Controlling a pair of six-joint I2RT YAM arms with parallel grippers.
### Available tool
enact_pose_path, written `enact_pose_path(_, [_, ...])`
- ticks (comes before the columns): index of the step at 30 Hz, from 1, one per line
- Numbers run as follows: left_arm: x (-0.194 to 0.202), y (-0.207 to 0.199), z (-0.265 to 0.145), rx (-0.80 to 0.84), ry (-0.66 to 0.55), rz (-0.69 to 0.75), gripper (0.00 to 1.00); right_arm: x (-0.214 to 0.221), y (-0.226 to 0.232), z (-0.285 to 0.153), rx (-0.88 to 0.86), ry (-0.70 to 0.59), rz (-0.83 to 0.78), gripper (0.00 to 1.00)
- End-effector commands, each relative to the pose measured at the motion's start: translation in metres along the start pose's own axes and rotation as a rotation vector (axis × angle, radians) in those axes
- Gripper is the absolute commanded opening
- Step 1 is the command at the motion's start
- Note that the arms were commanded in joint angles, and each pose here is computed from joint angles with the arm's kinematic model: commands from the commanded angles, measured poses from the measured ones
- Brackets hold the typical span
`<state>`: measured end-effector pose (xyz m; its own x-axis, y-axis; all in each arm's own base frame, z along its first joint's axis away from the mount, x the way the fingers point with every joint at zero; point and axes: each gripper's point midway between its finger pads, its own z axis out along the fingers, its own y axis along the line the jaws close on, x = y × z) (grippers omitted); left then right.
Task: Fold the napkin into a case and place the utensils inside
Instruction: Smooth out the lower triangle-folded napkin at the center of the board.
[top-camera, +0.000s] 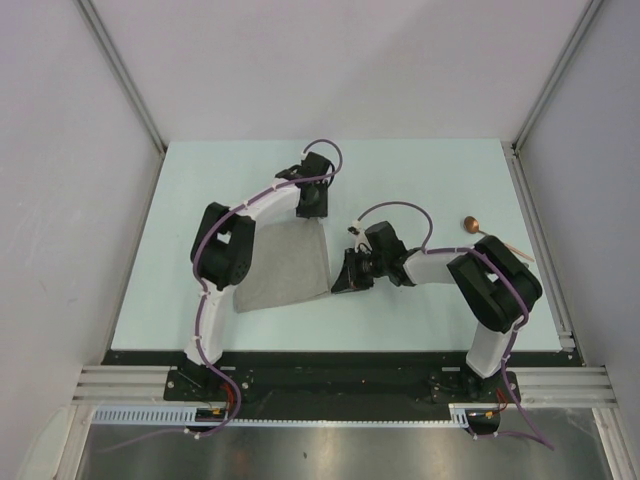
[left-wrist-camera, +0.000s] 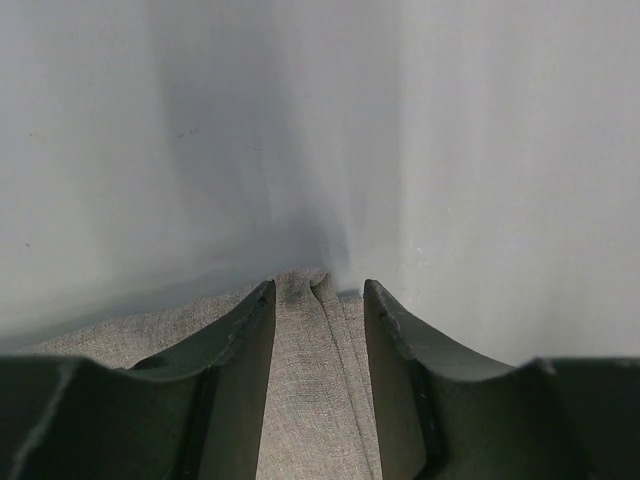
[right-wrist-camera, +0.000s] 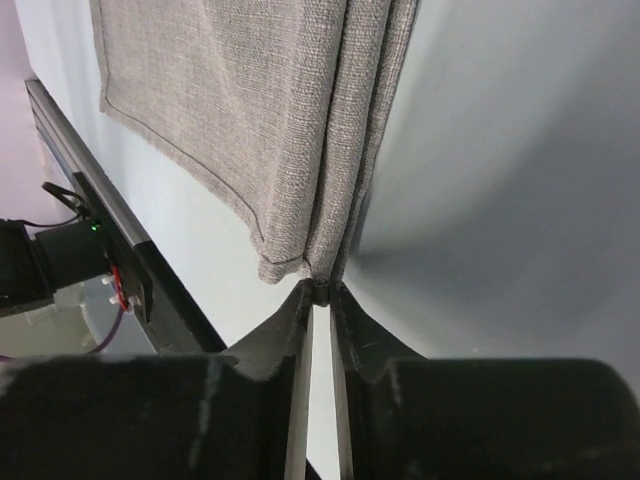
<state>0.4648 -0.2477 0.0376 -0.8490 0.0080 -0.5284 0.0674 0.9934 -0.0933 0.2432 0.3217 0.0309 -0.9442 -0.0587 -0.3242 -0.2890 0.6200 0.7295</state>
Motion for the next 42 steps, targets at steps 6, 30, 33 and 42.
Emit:
enact_pose_path(6, [-0.026, 0.003, -0.022, -0.006, -0.06, 0.013, 0.44, -0.002, -0.015, -0.001, 0.083, -0.017, -0.035, 0.0])
enact_pose_path(30, [-0.025, 0.003, -0.024, -0.009, -0.057, 0.014, 0.4, -0.035, 0.026, 0.004, 0.1, -0.027, -0.165, 0.39])
enact_pose_path(33, [-0.026, 0.002, -0.021, -0.004, -0.053, 0.014, 0.36, -0.031, 0.023, 0.009, 0.098, -0.011, -0.161, 0.37])
enact_pose_path(42, [-0.029, -0.002, -0.024, 0.008, -0.056, 0.014, 0.35, -0.024, 0.026, 0.013, 0.088, 0.006, -0.157, 0.14])
